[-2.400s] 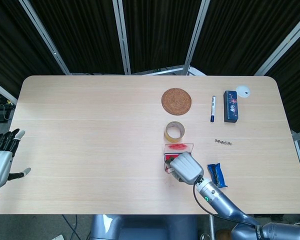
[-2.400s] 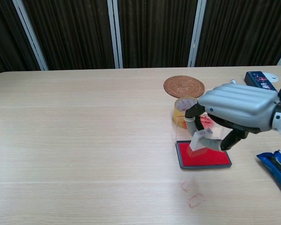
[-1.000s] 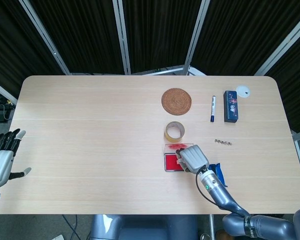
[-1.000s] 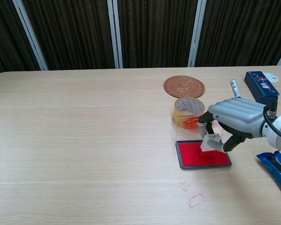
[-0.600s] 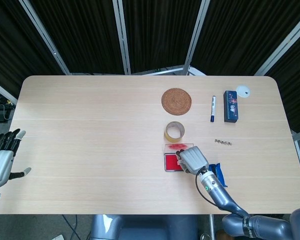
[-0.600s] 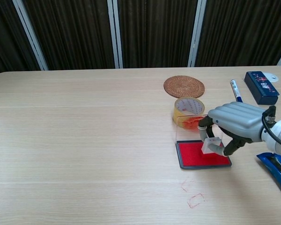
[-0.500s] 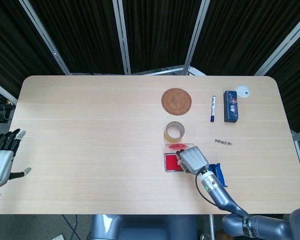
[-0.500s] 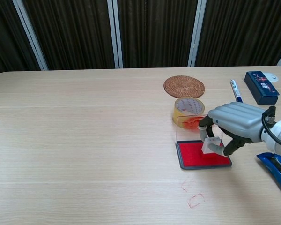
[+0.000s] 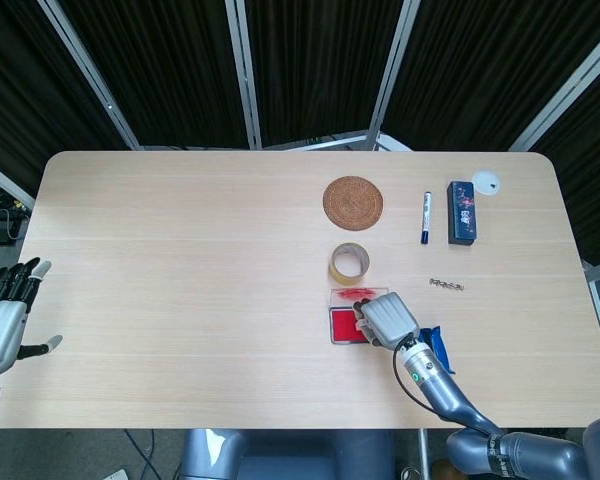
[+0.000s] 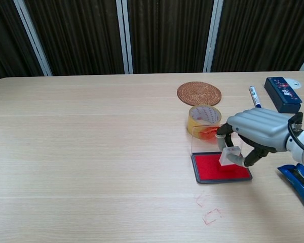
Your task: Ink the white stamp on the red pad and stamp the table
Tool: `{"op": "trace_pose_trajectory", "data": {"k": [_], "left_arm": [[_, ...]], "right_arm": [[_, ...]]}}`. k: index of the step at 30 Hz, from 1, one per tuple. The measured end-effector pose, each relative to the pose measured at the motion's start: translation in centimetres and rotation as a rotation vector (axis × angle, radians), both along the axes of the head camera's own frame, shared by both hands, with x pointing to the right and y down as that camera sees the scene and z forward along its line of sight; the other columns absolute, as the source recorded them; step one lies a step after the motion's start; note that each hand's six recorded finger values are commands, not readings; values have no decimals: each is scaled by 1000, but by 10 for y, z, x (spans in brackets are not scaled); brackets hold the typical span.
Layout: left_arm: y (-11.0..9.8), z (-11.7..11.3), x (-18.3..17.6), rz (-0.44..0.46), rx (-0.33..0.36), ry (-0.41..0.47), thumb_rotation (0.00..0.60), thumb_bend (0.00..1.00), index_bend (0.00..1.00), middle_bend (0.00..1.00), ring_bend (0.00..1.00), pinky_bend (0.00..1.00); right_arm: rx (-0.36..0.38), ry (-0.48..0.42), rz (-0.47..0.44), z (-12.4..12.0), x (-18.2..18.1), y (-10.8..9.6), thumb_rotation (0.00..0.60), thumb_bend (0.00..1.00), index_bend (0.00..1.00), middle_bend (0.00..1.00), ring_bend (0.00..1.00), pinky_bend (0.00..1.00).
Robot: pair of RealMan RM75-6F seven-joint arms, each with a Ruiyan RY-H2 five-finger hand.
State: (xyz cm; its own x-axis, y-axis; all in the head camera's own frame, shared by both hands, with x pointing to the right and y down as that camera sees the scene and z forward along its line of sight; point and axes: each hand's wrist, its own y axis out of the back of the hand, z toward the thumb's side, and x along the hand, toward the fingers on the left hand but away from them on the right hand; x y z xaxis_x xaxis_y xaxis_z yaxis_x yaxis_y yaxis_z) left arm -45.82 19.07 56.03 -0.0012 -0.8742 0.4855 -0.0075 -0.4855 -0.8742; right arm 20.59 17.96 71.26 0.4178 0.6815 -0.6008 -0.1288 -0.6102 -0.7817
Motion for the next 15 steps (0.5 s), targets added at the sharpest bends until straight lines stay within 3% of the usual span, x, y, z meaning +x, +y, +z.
{"op": "trace_pose_trajectory", "data": {"k": [9,15], "left_arm": [[0,-3,1,2,5,10,600,1,0,0,0,0],[1,-3,2,6,5,12,600,0,0,0,0,0]], "right_arm": [[41,-89,-19,-39,-11,-5,600,487,563,579,800,1000],[30,-123,-109,-54,-18,18,600,489,563,580,800,1000]]}}
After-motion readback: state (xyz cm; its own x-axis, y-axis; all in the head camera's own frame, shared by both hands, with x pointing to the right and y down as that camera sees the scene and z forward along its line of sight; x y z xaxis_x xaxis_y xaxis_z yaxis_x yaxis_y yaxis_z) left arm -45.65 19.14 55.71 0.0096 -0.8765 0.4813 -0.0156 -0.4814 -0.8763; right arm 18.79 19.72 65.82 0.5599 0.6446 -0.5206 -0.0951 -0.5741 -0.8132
